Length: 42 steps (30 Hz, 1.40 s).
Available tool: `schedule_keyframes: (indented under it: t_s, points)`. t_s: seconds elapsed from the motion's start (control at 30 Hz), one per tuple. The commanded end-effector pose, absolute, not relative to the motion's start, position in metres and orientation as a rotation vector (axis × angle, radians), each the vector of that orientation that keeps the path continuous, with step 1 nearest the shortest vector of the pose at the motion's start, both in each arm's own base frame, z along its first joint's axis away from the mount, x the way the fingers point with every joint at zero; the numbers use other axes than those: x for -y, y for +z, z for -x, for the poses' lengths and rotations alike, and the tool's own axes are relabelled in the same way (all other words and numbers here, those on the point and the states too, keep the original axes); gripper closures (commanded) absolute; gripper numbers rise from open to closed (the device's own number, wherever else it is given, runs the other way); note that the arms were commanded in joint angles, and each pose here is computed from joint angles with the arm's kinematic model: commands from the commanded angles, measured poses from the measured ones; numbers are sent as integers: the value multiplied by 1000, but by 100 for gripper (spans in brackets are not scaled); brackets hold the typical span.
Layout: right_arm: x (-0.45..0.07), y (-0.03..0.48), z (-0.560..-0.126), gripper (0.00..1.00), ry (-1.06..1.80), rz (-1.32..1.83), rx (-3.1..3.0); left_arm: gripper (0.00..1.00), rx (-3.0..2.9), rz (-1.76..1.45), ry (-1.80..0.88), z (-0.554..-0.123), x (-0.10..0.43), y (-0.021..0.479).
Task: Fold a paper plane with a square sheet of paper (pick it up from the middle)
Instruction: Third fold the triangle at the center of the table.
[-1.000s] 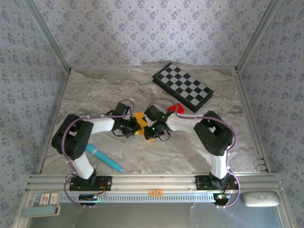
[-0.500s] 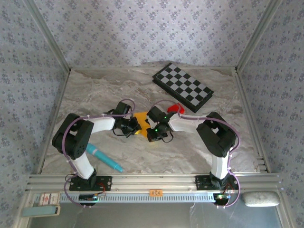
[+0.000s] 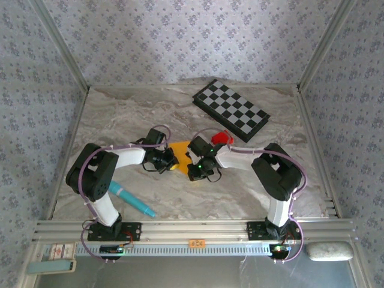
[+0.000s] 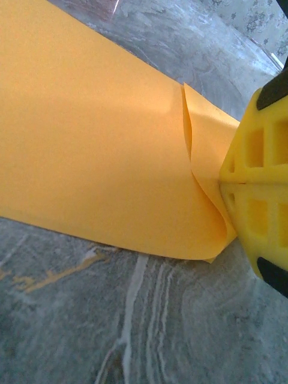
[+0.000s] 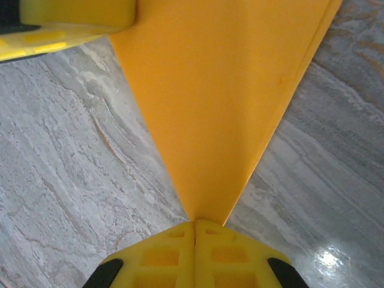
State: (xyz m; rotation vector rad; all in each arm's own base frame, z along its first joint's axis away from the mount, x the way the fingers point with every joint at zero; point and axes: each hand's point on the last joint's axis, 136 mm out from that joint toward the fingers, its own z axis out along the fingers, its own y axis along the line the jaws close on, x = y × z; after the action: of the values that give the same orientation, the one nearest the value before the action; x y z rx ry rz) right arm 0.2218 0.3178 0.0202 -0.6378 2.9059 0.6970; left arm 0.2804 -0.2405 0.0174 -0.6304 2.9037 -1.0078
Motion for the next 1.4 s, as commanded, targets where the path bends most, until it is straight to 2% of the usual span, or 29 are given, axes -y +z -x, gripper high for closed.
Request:
schedule_keyframes:
  t_s: [0.0, 0.4, 0.9, 1.23, 1.3, 1.37]
  points:
    - [-285, -1, -195, 96, 561, 642, -3068, 96, -3042, 732, -722, -254, 209, -22]
    - [-322, 65, -236, 96, 723, 589, -2787, 96, -3015, 722, -781, -258, 214, -13]
    - [-334, 21, -245, 96, 645, 539, -2907, 96, -2991, 697, -852, -266, 223, -4]
    - [-312, -3, -237, 99, 508, 523, -2996, 87, -2809, 422, -1031, -283, 238, 51]
    - [-312, -4, -237, 100, 504, 515, -3001, 88, -2787, 402, -1073, -282, 242, 55]
    - [-311, -6, -236, 100, 504, 509, -3011, 93, -2777, 387, -1109, -280, 246, 54]
